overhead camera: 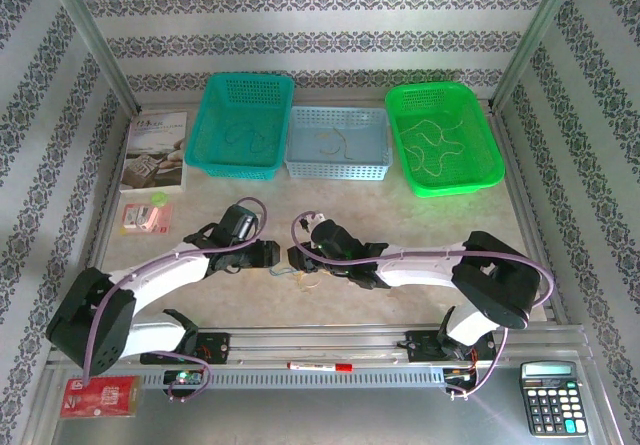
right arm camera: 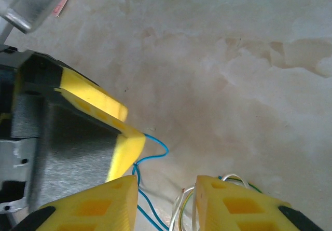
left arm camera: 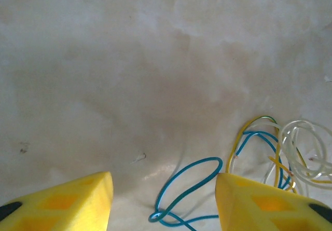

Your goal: Untangle the cables

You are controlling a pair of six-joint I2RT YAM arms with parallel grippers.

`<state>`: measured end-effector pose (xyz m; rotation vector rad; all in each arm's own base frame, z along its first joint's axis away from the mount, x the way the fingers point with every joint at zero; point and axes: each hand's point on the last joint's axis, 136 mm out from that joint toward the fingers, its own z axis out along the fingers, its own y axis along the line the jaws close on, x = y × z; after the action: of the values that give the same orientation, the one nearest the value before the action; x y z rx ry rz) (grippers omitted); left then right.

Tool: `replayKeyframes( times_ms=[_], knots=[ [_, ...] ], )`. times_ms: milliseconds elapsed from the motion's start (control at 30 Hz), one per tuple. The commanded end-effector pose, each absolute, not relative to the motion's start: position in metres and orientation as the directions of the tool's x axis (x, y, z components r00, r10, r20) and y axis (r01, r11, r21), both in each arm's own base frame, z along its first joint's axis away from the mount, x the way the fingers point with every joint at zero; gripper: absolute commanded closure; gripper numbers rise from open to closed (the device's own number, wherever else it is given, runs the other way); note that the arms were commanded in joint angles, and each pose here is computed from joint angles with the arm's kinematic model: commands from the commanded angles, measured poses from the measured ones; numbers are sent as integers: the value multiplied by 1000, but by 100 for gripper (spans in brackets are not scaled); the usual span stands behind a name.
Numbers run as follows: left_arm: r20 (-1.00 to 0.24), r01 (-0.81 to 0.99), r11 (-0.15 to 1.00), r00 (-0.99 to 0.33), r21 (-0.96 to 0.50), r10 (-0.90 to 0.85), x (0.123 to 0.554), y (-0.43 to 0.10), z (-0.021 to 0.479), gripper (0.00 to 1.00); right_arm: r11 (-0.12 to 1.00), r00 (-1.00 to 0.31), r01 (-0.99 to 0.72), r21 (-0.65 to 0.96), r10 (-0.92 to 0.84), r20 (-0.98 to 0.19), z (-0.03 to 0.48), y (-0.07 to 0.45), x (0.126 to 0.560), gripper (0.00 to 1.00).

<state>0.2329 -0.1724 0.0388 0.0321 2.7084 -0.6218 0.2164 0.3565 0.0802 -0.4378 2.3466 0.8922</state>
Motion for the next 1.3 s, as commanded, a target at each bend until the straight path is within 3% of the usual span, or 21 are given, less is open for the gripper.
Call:
replayKeyframes(
  times_ms=[0, 133, 233, 400, 900, 1267],
  knots=[
    [-396, 160, 892, -918, -423, -23, 244, -186, 44, 50, 724, -774, -479, 495, -83, -628, 76, 357, 215, 64],
    [-390, 171, 890, -921, -422, -8, 245, -192, 42, 64, 741, -773, -474, 475, -91, -628, 67, 351, 215, 64],
    [-404, 181, 884, -915, -432, -10, 247, -197, 50, 81, 756, -769, -473, 453, -102, -631, 59, 346, 215, 64],
    [-461, 205, 862, -887, -463, -37, 254, -202, 86, 100, 787, -768, -456, 415, -112, -630, 42, 335, 217, 64],
    [-619, 329, 664, -742, -671, -258, 260, -221, 225, 100, 843, -803, -365, 395, -71, -591, 8, 309, 220, 66],
    [-622, 353, 598, -710, -719, -329, 258, -222, 250, 100, 806, -785, -389, 447, -37, -618, 48, 310, 224, 55]
  ],
)
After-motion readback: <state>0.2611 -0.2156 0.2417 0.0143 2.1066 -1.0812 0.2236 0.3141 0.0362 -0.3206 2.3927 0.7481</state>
